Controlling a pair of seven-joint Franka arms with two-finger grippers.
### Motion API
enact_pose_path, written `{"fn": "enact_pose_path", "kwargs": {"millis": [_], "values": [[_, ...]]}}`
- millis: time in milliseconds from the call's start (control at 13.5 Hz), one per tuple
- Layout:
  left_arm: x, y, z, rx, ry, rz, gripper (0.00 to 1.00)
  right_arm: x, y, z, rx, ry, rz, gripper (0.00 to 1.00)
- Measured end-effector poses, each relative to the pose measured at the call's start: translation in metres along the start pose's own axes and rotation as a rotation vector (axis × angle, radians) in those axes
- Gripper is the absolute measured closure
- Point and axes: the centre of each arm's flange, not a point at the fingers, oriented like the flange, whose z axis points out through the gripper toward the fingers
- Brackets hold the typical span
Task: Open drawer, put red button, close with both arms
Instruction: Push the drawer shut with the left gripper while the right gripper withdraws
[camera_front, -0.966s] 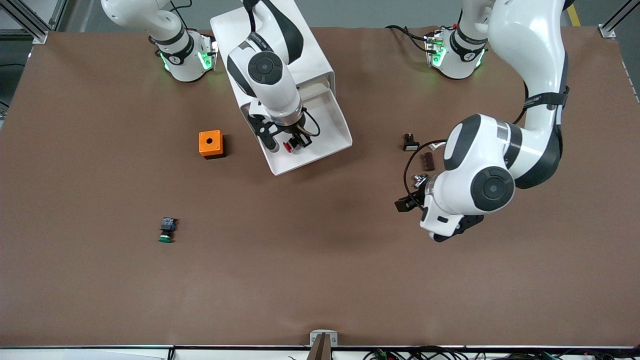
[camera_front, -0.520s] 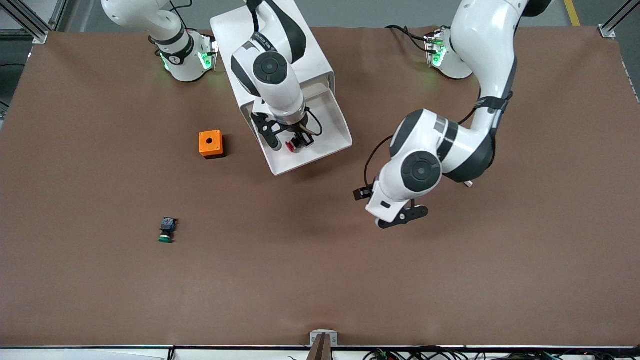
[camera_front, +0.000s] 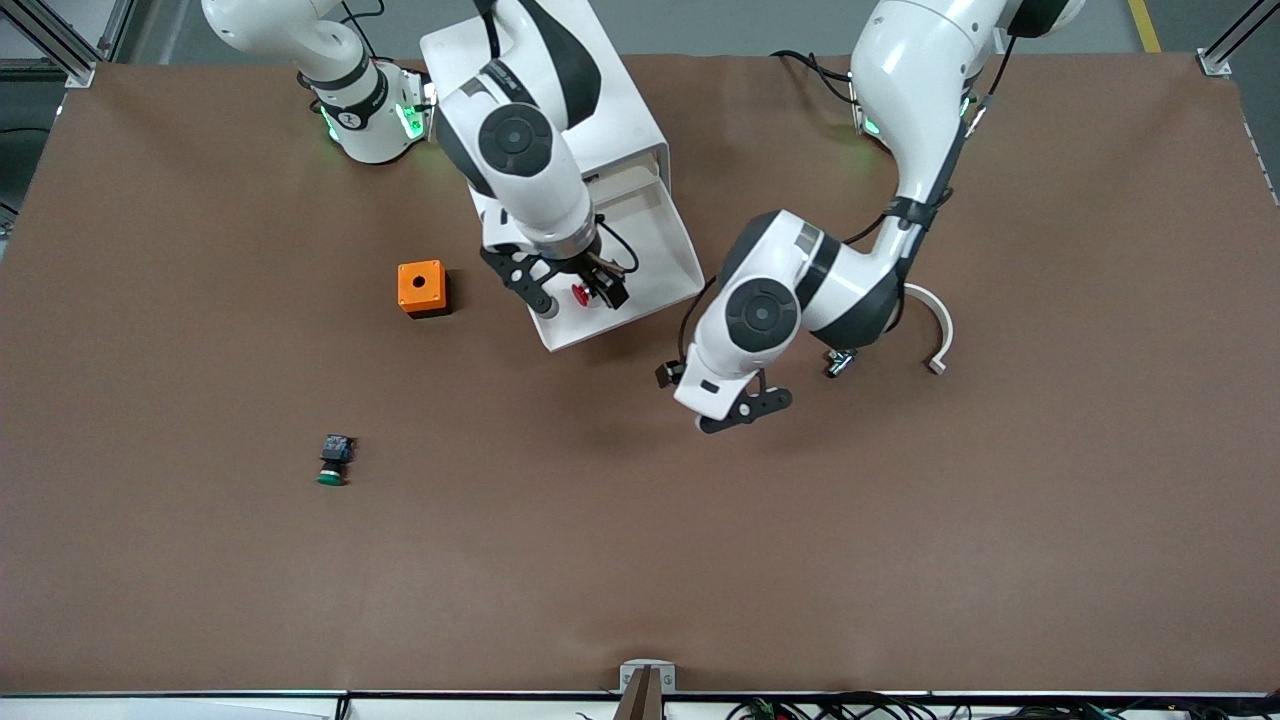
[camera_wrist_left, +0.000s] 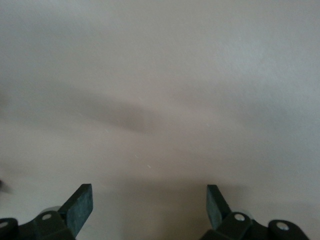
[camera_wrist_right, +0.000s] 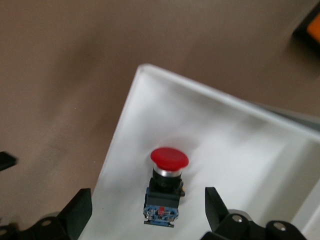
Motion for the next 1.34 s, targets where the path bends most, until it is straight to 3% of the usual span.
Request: {"fn": "enact_pose_path", "kwargs": {"millis": [297,669,817,1189,1337], "values": [[-0.055,0.032,0.022,-0.004,-0.050,-0.059,0.00,0.120,0.034,-0.082,-0.067,-0.059,-0.185,0.00],[-0.120,0.056,0.043,0.020,-0.105,-0.112,0.00,0.268,0.133,-0.146,-0.042,-0.071,-0.410,0.00],[-0.147,0.062,0.053,0.051,-0.129,-0.114,0.00,0.299,0.166,-0.171,-0.064,-0.030,-0.504,0.00],[-0.200,0.074,0.063,0.079,-0.185,-0.132,0.00,0.341,0.233,-0.223,-0.069,-0.045,-0.604,0.00],[-0.214,0.074,0.065,0.110,-0.204,-0.149,0.00,0.358,0.254,-0.239,-0.054,-0.028,-0.623,0.00]]}}
